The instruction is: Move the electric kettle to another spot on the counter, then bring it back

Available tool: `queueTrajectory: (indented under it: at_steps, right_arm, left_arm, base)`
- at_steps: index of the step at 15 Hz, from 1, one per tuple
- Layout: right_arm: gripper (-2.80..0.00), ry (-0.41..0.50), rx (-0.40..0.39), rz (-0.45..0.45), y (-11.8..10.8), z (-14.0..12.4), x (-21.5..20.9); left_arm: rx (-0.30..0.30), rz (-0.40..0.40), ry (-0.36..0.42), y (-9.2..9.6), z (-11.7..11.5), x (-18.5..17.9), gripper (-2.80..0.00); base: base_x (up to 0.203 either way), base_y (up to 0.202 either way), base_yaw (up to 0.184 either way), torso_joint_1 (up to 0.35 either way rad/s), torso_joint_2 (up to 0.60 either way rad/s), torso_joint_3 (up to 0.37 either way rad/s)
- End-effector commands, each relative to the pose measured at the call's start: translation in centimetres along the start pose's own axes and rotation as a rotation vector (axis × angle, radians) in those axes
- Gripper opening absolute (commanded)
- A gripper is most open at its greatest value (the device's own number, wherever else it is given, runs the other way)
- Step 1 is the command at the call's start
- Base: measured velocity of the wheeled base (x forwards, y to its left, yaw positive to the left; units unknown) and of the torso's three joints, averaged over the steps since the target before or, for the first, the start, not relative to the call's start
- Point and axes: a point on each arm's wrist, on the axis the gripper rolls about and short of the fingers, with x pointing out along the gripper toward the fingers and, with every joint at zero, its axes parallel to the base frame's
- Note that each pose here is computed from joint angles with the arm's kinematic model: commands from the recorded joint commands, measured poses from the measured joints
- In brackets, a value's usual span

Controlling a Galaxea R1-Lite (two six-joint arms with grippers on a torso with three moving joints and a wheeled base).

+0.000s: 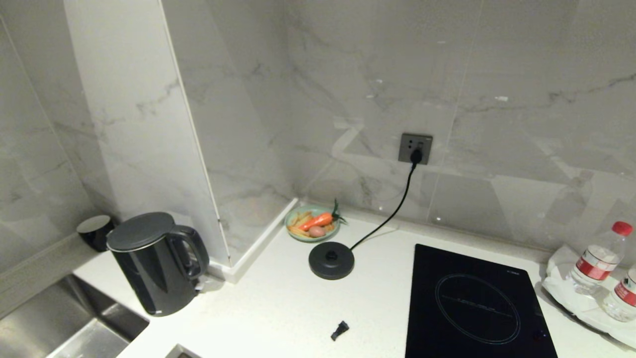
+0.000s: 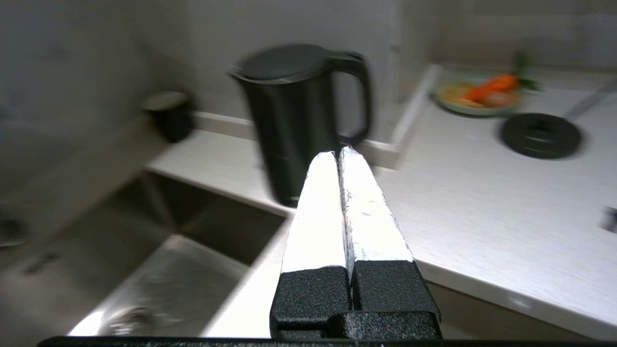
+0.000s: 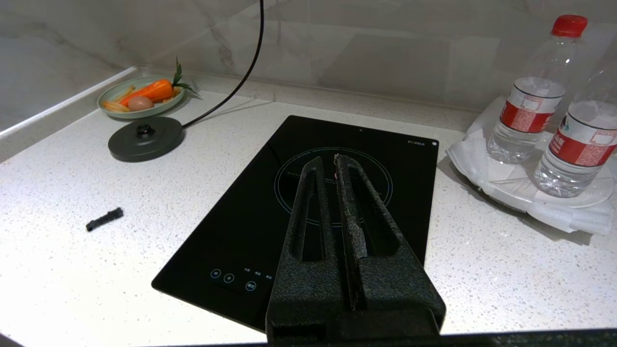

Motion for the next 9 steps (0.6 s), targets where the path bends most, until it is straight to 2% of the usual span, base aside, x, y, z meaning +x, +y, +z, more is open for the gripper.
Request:
queueTrajectory:
  at_steps: [1,8,9]
  right_arm:
    - [-2.80,0.001,-0.001,0.000,0.00,0.00,0.01]
    - [-2.80,0.000,-0.009,0.000,0.00,0.00,0.00]
    - [-2.80,0.000,-0.009,0.000,0.00,0.00,0.00]
  left_arm:
    - [-0.055,-0.097,0.022,-0.44,-1.71,0.15,-2.80]
    - [-0.058,-0.102,0.020,-0.44,-1.64,0.13,-2.80]
    - [-0.058,-0.102,0.020,-0.44,-1.64,0.13,-2.80]
  base:
    - [0.000,0.000,0.000,0.000,0.00,0.000]
    - [0.000,0.000,0.000,0.000,0.00,0.000]
    - [0.009,-0.006,0.096,-0.003,0.00,0.002]
